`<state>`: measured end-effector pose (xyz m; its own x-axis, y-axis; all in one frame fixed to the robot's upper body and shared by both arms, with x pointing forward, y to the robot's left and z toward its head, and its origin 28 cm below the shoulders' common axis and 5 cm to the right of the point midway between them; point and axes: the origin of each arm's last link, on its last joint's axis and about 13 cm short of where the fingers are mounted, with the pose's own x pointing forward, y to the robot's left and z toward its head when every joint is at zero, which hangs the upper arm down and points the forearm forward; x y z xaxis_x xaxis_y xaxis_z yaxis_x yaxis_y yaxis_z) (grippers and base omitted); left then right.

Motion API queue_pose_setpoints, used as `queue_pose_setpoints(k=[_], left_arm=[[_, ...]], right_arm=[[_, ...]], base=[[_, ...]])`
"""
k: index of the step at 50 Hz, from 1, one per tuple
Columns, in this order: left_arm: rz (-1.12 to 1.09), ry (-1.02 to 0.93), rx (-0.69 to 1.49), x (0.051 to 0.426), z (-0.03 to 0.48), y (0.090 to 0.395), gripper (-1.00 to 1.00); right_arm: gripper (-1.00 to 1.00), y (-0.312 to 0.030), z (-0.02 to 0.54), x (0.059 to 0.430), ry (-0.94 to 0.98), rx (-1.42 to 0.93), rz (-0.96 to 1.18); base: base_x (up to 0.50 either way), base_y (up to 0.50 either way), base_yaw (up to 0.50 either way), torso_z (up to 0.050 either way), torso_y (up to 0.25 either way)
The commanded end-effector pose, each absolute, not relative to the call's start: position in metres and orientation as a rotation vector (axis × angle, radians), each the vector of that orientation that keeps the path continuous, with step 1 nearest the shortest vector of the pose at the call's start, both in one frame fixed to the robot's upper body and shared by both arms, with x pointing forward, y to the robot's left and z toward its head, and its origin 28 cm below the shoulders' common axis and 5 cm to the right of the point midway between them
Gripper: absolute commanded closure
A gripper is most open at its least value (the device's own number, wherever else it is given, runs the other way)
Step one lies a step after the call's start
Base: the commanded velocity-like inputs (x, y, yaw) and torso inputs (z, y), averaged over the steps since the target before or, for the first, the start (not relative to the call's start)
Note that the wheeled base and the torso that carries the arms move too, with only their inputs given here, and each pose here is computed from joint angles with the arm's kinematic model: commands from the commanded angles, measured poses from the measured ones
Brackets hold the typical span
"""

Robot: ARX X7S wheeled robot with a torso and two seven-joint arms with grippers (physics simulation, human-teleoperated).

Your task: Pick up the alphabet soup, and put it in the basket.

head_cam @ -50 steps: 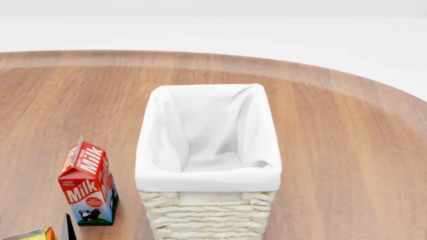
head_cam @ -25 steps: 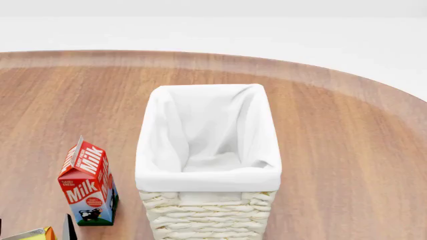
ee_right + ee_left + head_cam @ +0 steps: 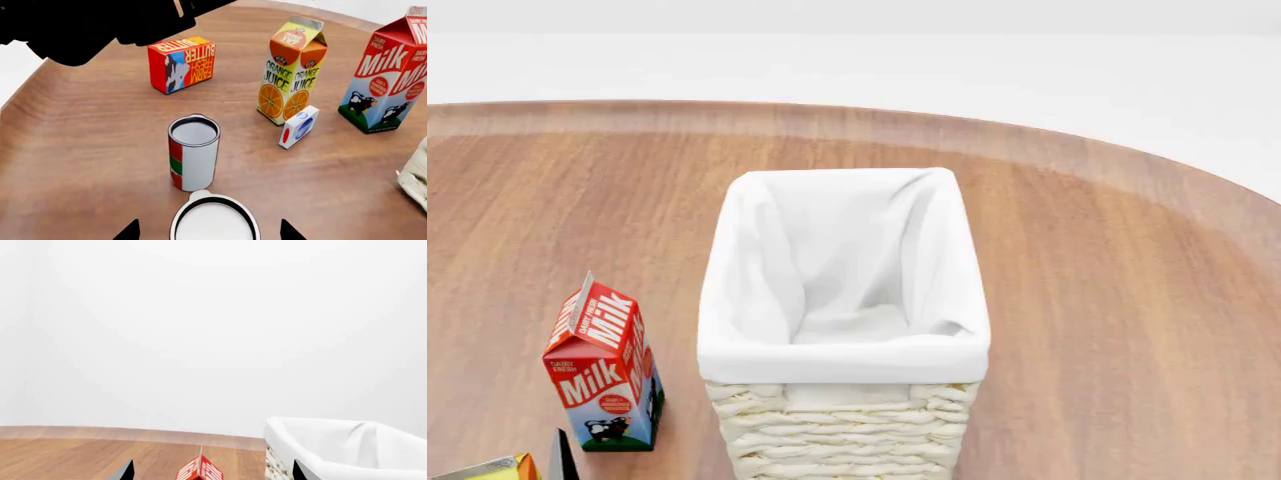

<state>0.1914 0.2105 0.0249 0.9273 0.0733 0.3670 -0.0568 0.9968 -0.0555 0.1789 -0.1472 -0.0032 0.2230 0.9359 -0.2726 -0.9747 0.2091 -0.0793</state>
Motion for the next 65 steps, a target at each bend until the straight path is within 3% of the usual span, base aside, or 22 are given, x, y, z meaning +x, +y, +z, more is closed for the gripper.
queue_pose_setpoints(k=[1, 65], left_arm=[[0.069, -0.378, -0.045, 0.192, 0.025, 0.211, -1.00], [0.072, -0.383, -0.046, 0.191, 0.025, 0.211, -1.00]], right_arm=[[-1.00, -0.146, -0.007, 0.179, 0.200, -0.272, 1.343], [-1.00, -0.126, -0.030, 0.196, 0.312, -0.330, 1.376]], base=[[0.00, 0.00, 0.00, 0.000, 0.000], [0.00, 0.00, 0.00, 0.000, 0.000]])
